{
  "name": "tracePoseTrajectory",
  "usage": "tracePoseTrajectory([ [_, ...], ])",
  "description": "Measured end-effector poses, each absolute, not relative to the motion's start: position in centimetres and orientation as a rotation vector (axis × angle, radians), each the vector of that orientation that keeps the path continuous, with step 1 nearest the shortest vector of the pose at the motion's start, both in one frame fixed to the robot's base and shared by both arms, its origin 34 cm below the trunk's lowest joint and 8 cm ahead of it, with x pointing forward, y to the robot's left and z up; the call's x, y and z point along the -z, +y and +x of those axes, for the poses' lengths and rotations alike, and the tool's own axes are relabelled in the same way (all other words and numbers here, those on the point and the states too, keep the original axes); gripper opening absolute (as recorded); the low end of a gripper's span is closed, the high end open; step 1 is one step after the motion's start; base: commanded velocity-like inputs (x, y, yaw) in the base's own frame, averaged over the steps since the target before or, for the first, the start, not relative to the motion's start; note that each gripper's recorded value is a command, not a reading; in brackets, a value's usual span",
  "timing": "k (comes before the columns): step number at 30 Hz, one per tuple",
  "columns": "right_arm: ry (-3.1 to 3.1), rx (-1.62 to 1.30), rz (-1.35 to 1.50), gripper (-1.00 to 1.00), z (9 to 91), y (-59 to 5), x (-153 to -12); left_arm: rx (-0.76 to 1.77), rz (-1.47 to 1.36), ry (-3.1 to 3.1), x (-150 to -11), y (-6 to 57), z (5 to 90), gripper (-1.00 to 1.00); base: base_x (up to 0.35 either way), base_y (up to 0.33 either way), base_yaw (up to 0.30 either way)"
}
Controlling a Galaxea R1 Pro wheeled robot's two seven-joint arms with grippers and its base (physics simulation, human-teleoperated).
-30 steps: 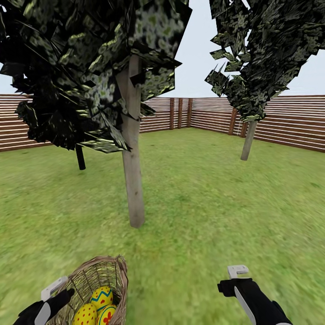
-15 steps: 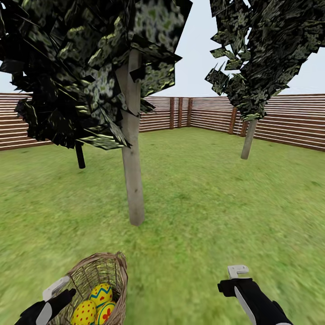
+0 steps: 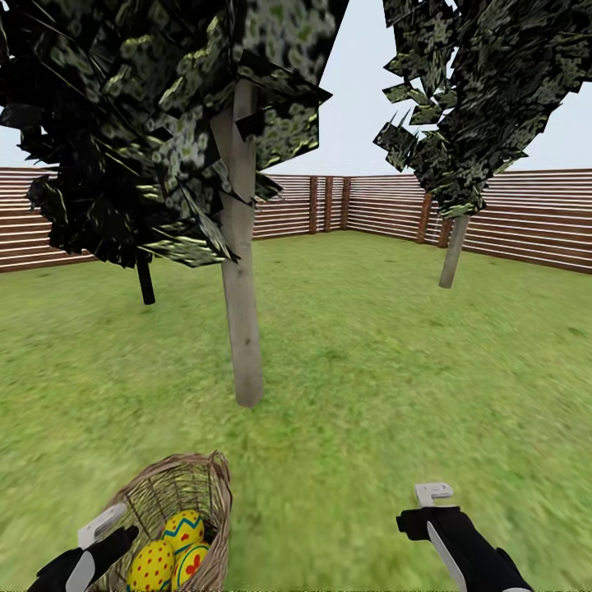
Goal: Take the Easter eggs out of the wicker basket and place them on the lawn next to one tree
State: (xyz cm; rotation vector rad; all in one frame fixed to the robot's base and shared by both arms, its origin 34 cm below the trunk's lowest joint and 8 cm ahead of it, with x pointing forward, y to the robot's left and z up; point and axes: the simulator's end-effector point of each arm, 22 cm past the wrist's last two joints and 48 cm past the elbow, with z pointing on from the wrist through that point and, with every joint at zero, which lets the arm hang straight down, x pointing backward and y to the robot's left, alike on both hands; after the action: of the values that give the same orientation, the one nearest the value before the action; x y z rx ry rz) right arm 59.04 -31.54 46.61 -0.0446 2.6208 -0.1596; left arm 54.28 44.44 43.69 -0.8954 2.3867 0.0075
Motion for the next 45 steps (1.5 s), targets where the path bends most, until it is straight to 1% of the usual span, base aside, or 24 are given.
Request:
tracePoseTrajectory([
  [15, 2.62, 0.16, -0.045, 1.0, 58.8, -31.5, -45.0, 0.0, -0.893, 2.384, -42.0, 43.9, 54.1, 1.0, 0.004, 0.0, 0.0],
  [25, 2.62, 0.159, -0.045, 1.0, 58.7, -31.5, -45.0, -0.005, -0.887, 2.37, -42.1, 44.0, 54.3, 1.0, 0.198, 0.0, 0.0],
  [45, 2.621, 0.16, -0.047, 1.0, 58.4, -31.5, -43.5, 0.009, -0.886, 2.378, -40.4, 43.1, 54.1, 1.0, 0.006, 0.0, 0.0],
])
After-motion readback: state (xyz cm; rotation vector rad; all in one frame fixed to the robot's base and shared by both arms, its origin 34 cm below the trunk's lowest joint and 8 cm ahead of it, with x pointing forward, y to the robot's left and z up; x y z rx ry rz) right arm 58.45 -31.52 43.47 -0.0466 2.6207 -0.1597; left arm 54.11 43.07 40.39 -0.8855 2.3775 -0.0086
